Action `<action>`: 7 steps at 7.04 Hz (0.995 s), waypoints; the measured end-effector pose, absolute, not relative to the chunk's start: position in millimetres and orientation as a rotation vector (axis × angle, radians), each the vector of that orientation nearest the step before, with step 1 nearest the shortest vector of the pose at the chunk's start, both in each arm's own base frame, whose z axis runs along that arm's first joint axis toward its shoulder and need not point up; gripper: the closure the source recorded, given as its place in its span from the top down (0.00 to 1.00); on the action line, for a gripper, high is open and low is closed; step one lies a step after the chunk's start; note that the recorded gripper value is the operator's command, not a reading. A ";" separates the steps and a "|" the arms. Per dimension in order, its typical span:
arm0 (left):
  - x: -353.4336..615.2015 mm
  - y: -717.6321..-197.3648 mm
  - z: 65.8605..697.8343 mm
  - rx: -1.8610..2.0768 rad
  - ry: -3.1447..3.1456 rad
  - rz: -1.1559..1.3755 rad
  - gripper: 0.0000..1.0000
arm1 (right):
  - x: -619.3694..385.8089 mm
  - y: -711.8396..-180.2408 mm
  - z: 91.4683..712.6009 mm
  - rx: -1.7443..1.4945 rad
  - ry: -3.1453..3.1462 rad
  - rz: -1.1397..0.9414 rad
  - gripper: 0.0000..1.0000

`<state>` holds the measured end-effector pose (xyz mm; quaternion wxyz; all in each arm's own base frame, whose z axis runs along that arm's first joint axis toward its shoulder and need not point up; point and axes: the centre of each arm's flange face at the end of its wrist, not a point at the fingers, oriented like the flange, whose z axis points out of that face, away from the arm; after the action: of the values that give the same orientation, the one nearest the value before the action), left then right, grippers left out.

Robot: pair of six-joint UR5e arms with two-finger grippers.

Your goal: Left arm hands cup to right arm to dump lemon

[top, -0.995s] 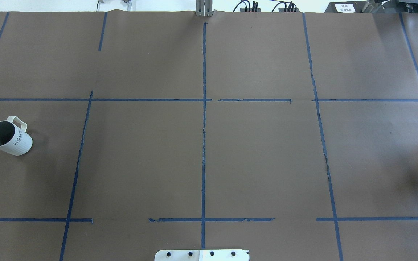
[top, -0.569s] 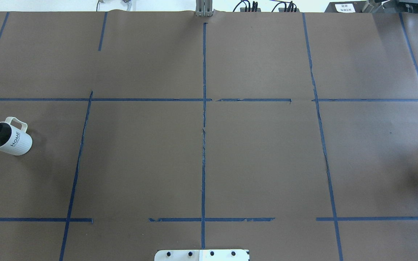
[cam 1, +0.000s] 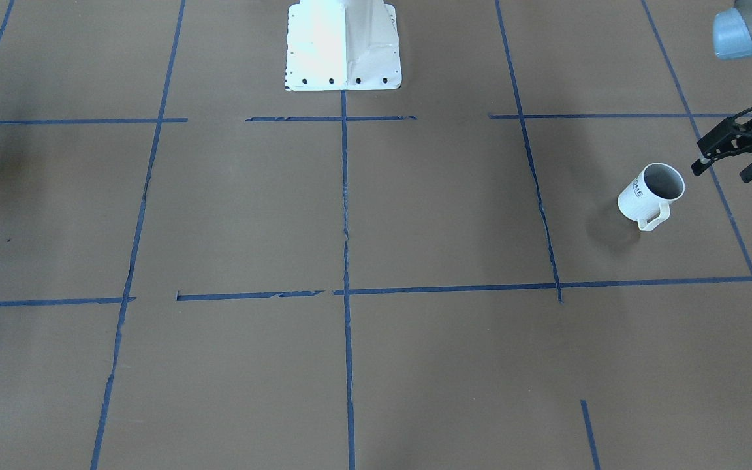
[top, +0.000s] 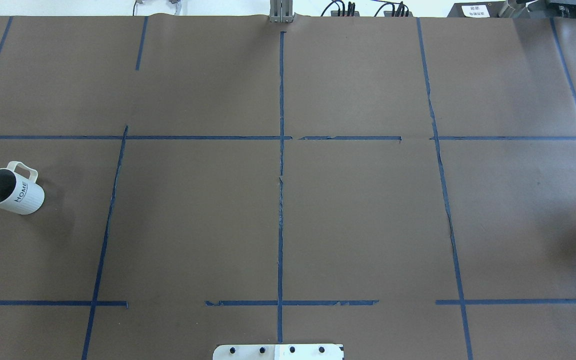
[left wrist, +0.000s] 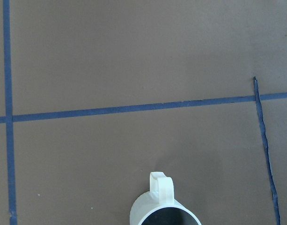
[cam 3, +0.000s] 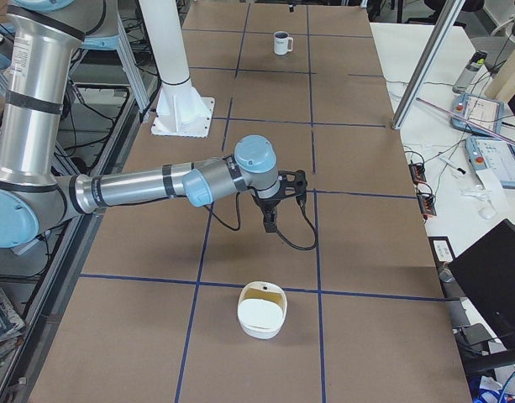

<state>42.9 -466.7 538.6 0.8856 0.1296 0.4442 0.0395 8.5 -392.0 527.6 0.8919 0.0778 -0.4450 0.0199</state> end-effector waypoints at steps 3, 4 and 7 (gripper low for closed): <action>-6.3 -456.9 576.7 0.217 0.897 0.165 1.00 | 23.6 -358.8 585.9 0.114 -0.901 -0.013 1.00; -20.0 -458.0 581.6 0.175 0.892 0.165 1.00 | 30.2 -355.8 596.9 0.115 -0.894 -0.019 1.00; -42.1 -438.2 600.0 0.096 0.881 0.108 1.00 | 43.1 -350.9 626.5 0.083 -0.899 0.036 1.00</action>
<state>-42.1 -438.2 600.0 0.9020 0.0463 0.4261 0.0524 43.1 -350.9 626.5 0.8997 0.0400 -0.4343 0.0173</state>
